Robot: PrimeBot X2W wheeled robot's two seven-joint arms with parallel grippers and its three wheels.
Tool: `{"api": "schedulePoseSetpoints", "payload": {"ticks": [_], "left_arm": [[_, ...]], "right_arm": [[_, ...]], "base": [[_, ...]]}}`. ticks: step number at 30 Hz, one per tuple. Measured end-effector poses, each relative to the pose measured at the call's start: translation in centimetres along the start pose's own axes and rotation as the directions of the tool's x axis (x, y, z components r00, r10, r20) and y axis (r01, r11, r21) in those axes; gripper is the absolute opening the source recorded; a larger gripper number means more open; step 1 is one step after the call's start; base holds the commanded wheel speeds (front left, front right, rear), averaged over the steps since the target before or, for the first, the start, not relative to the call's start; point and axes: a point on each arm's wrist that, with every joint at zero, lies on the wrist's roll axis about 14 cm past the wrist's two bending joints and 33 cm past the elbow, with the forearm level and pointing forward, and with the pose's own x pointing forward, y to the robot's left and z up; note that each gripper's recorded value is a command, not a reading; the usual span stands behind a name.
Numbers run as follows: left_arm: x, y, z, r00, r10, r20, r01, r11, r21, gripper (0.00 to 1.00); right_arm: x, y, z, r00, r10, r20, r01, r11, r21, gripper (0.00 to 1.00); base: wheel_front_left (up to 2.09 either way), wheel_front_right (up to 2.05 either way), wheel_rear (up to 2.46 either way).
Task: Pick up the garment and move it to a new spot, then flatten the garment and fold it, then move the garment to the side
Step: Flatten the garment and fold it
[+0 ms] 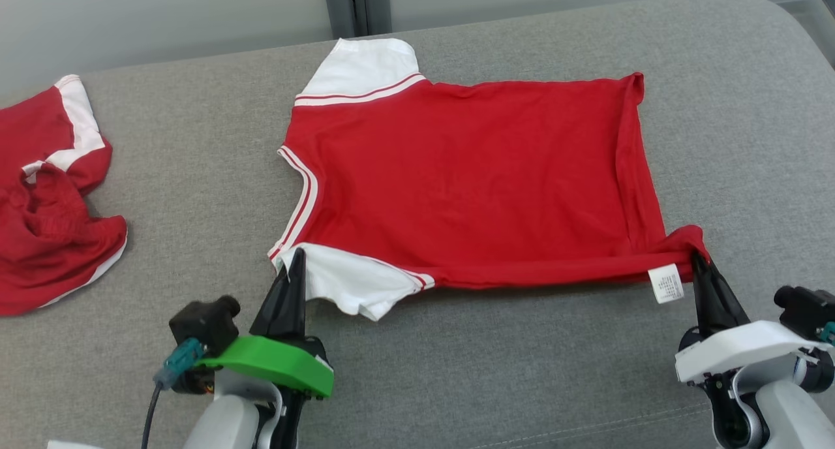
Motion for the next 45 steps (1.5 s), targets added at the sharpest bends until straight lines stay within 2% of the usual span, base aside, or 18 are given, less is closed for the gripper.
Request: {"api": "schedulePoseSetpoints", "payload": {"ticks": [7,14,15,16,17,24,34,44,45], "left_arm": [[3.7,-0.1,0.8,0.998,-0.050,-0.026,0.052,0.996,0.071,0.00],[6.9,1.5,-0.7,0.994,-0.028,-0.101,0.039,0.993,0.114,0.00],[7.1,1.7,-0.9,0.994,-0.025,-0.106,0.038,0.992,0.120,0.30],[7.3,1.8,-0.9,0.994,-0.023,-0.108,0.037,0.991,0.130,0.84],[7.4,1.9,-0.9,0.994,-0.022,-0.107,0.037,0.990,0.137,1.00],[6.7,2.5,-0.6,0.996,0.003,-0.087,0.008,0.992,0.128,1.00],[2.5,5.1,-4.7,0.978,0.089,-0.190,-0.071,0.993,0.098,1.00],[3.0,5.9,-6.3,0.964,0.108,-0.242,-0.083,0.990,0.112,1.00],[3.2,6.0,-6.4,0.963,0.111,-0.246,-0.085,0.990,0.113,0.76]], "right_arm": [[2.5,0.0,1.0,1.000,0.009,0.004,-0.009,1.000,-0.026,0.00],[5.4,0.0,0.1,0.999,0.001,-0.041,-0.003,0.999,-0.046,0.00],[5.6,0.0,-0.1,0.999,0.000,-0.047,-0.002,0.999,-0.047,0.33],[5.7,0.1,-0.2,0.999,0.002,-0.051,-0.005,0.999,-0.050,0.98],[5.8,0.2,-0.2,0.999,0.005,-0.052,-0.007,0.999,-0.053,1.00],[5.0,-0.4,0.1,0.999,0.003,-0.047,-0.008,0.996,-0.094,1.00],[3.3,-1.2,-1.3,0.996,-0.012,-0.084,-0.001,0.990,-0.143,1.00],[4.4,-0.9,-4.1,0.985,-0.020,-0.172,-0.007,0.987,-0.160,1.00],[4.5,-0.9,-4.5,0.983,-0.024,-0.183,-0.006,0.987,-0.160,1.00]], "base": [[0.00,0.00,0.00],[0.00,0.00,0.00],[0.00,0.00,0.00],[0.00,0.00,0.00],[0.00,0.00,0.00],[0.00,0.00,0.00],[0.00,0.00,0.00],[0.00,0.00,0.00],[0.00,0.00,0.00]]}}
